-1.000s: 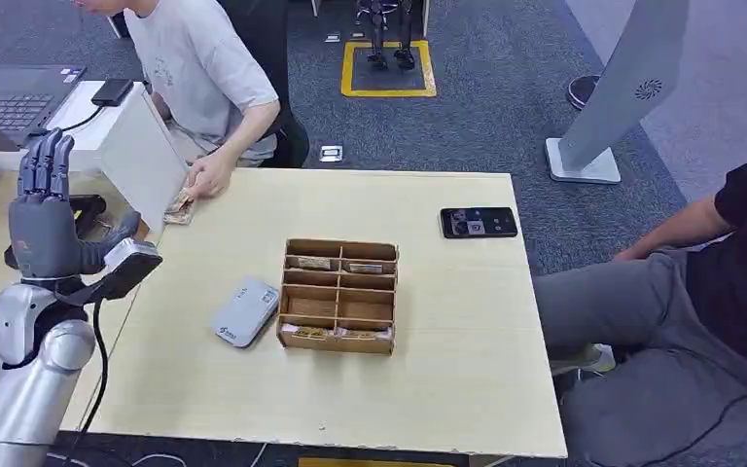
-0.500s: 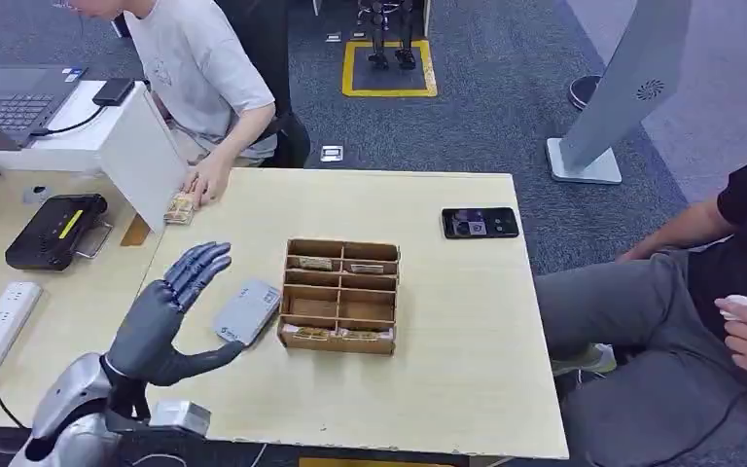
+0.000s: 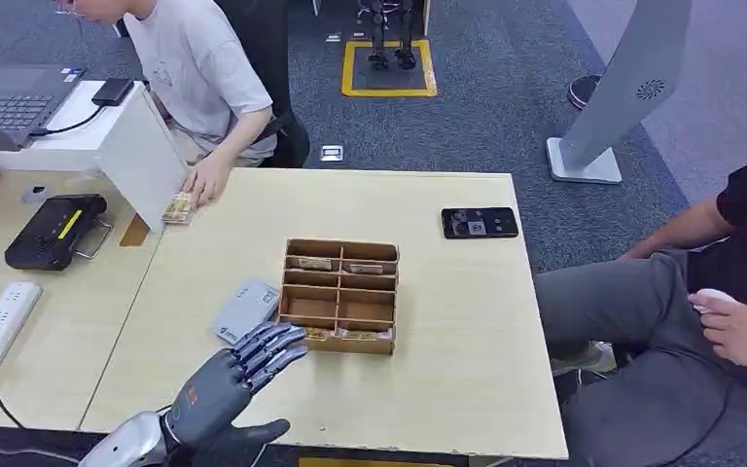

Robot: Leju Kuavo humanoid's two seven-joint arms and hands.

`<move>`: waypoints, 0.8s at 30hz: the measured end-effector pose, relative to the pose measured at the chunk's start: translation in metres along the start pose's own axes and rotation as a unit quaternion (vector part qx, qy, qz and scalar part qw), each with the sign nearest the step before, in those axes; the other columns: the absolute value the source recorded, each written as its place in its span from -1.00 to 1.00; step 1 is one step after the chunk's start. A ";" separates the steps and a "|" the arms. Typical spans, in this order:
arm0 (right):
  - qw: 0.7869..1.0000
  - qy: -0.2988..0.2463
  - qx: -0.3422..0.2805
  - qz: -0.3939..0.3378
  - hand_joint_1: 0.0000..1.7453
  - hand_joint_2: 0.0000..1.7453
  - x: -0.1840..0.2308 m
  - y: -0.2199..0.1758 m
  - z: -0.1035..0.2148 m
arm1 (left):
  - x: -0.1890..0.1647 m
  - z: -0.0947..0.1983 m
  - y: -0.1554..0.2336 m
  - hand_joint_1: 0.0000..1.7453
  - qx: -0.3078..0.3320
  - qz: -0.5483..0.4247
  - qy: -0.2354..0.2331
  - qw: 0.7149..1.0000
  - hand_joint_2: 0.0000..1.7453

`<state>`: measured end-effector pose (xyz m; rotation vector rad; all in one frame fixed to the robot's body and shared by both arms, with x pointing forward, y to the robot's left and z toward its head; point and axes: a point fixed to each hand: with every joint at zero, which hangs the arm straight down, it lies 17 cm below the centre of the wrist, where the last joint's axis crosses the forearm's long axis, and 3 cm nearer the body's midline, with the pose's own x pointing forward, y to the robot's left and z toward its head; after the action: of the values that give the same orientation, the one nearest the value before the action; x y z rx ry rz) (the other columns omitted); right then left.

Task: Pass the card to the sensor for recognition and then transmit it.

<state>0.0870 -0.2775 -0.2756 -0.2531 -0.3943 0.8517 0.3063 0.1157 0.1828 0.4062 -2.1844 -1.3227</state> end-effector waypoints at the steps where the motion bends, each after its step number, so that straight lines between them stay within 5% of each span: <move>1: 1.000 0.000 -0.001 0.000 -1.00 1.00 0.000 -0.001 0.000 | 0.001 0.000 -0.001 -1.00 -0.001 0.001 0.000 1.000 1.00; 18: 1.000 0.006 0.001 -0.005 -1.00 1.00 0.004 0.001 -0.001 | -0.018 0.011 -0.028 -1.00 -0.030 -0.083 0.047 0.995 1.00; 24: 1.000 0.012 0.000 -0.012 -1.00 1.00 0.015 0.006 -0.001 | -0.051 0.005 -0.047 -1.00 -0.044 -0.128 0.144 0.980 1.00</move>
<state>0.0924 -0.2625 -0.2750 -0.2578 -0.3744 0.8244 0.3430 0.1232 0.1246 0.8136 -1.8721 -1.3904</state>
